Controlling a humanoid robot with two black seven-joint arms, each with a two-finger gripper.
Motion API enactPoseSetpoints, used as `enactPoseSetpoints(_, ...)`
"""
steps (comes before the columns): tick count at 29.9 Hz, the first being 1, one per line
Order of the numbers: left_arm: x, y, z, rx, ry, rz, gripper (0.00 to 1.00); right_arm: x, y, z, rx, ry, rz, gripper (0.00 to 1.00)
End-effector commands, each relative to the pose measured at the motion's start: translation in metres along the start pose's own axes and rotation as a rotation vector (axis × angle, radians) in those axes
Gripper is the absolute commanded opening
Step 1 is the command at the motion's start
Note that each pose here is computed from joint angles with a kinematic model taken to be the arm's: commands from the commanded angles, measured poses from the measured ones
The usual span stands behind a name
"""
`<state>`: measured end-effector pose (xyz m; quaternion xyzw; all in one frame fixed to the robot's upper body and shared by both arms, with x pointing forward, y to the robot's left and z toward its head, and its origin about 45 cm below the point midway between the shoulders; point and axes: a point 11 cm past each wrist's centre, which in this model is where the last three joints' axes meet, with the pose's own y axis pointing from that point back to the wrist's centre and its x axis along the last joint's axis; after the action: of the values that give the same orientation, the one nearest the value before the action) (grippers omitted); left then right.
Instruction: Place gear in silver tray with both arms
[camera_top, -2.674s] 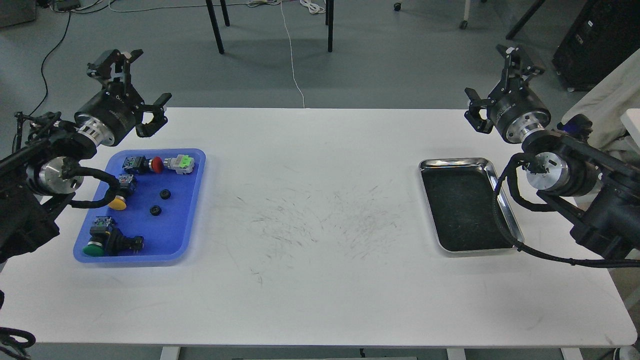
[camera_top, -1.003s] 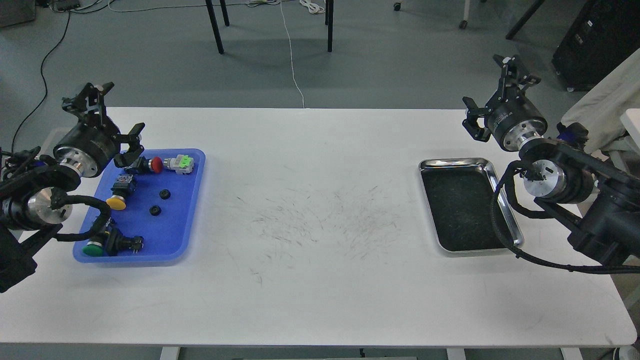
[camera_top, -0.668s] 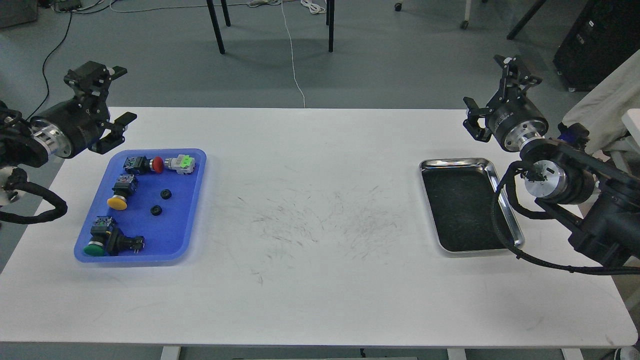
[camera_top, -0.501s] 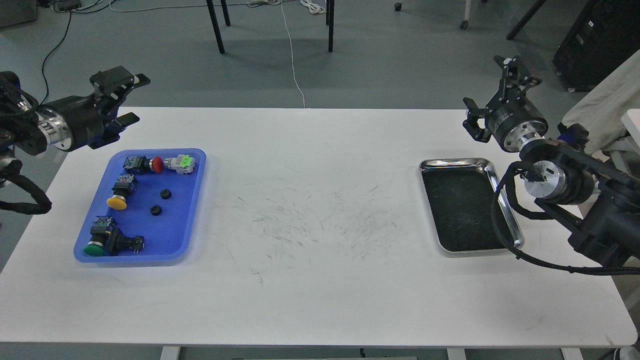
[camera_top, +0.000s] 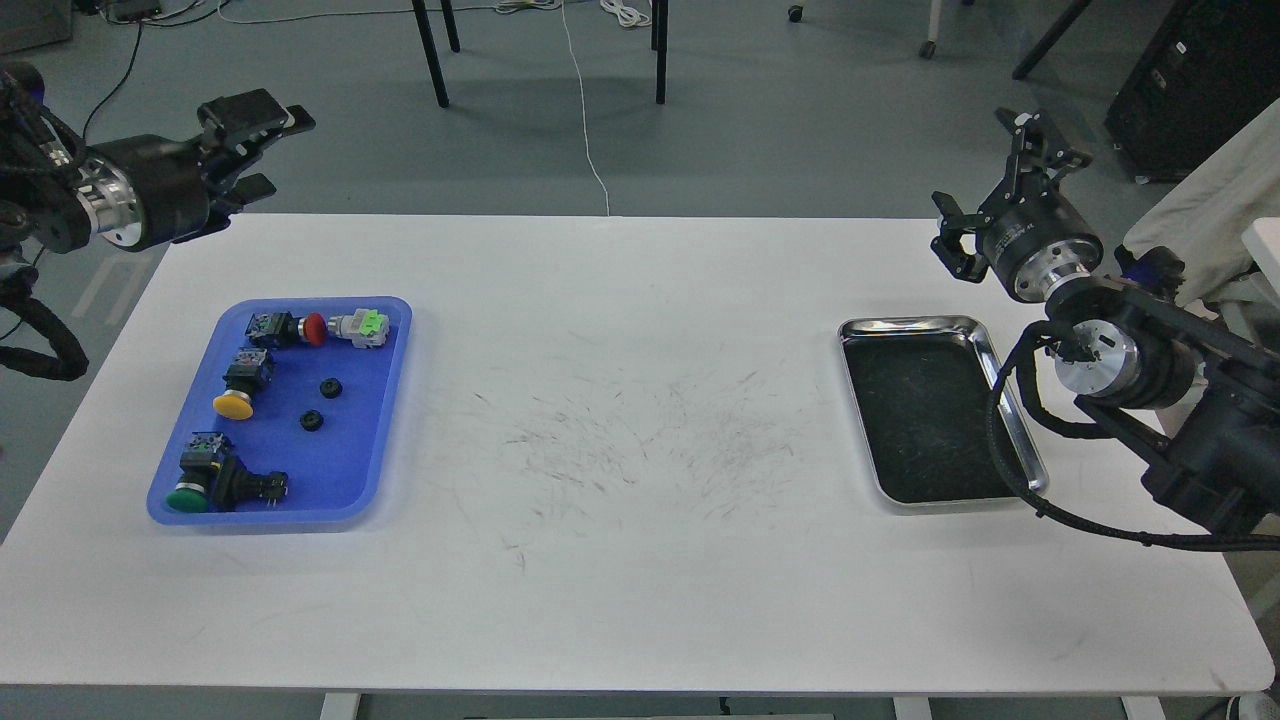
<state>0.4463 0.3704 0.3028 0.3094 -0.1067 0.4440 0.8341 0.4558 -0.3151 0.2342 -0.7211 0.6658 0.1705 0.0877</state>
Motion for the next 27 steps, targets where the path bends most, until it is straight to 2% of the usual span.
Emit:
enactPoseSetpoints(1,-0.005,-0.001,0.000,0.008,-0.013,-0.025,0.99,0.000,0.000,0.000,0.001,-0.005,0.000,0.99)
enactPoseSetpoints(4,0.001,-0.001,0.002,0.002,-0.028,0.015,0.99,0.001,0.001,0.002,-0.001,-0.009,0.003,0.99)
enactPoseSetpoints(8,-0.010,-0.003,-0.007,0.055,-0.072,-0.003,0.99,0.002,0.002,0.004,-0.002,-0.011,0.005,0.99)
enactPoseSetpoints(12,-0.010,-0.004,-0.015,0.136,-0.268,0.012,0.98,0.002,0.002,0.005,-0.006,-0.012,0.005,0.99)
enactPoseSetpoints(17,-0.017,-0.002,-0.022,0.179,-0.427,-0.037,0.98,-0.001,0.001,0.006,-0.008,-0.015,0.000,0.99)
enactPoseSetpoints(19,-0.016,-0.002,-0.006,0.161,-0.509,-0.050,0.98,-0.001,0.001,0.007,-0.007,-0.016,0.000,0.99)
enactPoseSetpoints(23,-0.010,-0.001,-0.019,0.217,-0.646,-0.049,0.98,-0.001,0.001,0.008,-0.007,-0.017,0.000,0.99)
enactPoseSetpoints(27,-0.013,-0.012,-0.002,0.161,-0.658,-0.006,0.99,0.001,0.003,0.011,-0.015,-0.018,0.004,0.99)
